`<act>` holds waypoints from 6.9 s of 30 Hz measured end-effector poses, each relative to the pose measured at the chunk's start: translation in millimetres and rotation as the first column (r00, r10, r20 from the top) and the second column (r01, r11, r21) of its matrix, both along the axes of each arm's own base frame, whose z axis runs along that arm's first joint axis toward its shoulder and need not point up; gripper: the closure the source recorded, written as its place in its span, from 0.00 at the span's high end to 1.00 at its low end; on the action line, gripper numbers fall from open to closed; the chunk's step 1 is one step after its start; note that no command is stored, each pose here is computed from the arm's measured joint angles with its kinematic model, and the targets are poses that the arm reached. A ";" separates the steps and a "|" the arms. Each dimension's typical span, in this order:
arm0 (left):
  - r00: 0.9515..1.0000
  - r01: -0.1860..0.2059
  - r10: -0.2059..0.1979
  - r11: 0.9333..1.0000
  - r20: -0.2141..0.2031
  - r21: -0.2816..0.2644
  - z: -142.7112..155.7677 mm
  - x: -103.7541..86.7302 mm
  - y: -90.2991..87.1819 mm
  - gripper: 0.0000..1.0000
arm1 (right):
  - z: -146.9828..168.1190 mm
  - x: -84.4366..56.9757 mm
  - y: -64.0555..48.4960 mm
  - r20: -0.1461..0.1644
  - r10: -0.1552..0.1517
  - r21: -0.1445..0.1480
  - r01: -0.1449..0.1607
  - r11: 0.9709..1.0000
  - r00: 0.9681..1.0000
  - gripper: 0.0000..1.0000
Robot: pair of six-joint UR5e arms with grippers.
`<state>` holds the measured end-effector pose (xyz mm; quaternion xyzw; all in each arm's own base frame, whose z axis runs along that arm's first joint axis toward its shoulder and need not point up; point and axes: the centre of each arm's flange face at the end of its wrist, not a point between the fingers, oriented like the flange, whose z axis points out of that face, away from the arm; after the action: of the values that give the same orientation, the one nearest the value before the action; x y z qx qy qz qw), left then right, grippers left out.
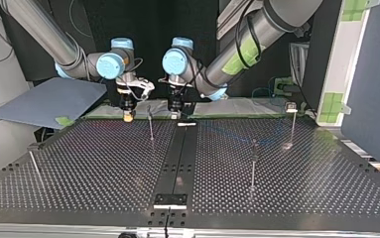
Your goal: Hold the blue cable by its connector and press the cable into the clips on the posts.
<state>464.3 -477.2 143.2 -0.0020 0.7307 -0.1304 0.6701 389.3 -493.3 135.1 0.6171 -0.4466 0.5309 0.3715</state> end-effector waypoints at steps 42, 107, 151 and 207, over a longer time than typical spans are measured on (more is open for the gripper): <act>0.999 0.044 -0.044 0.999 0.012 0.006 -68.7 -12.3 -22.2 0.02 | -55.1 -18.7 15.3 -0.006 0.068 0.030 -0.068 0.997 0.998 0.00; 0.999 0.041 -0.039 0.997 -0.034 0.059 -128.4 -35.4 -59.7 0.02 | -132.3 -76.1 -23.7 0.090 0.080 0.062 -0.086 0.994 0.993 0.00; 0.994 0.096 -0.094 0.994 -0.050 0.044 -116.7 4.4 -72.3 0.02 | -102.7 -102.9 -76.0 0.167 0.246 -0.012 -0.248 0.969 0.955 0.00; 0.994 0.095 -0.096 0.995 -0.043 -0.017 -111.0 95.5 -53.8 0.02 | -83.8 -101.5 -103.2 0.159 0.219 -0.081 -0.208 0.975 0.963 0.00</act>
<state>559.8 -531.0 32.2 0.0250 0.7434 -0.1679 0.6470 287.8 -596.4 51.3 0.6028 -0.3900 0.6316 0.2926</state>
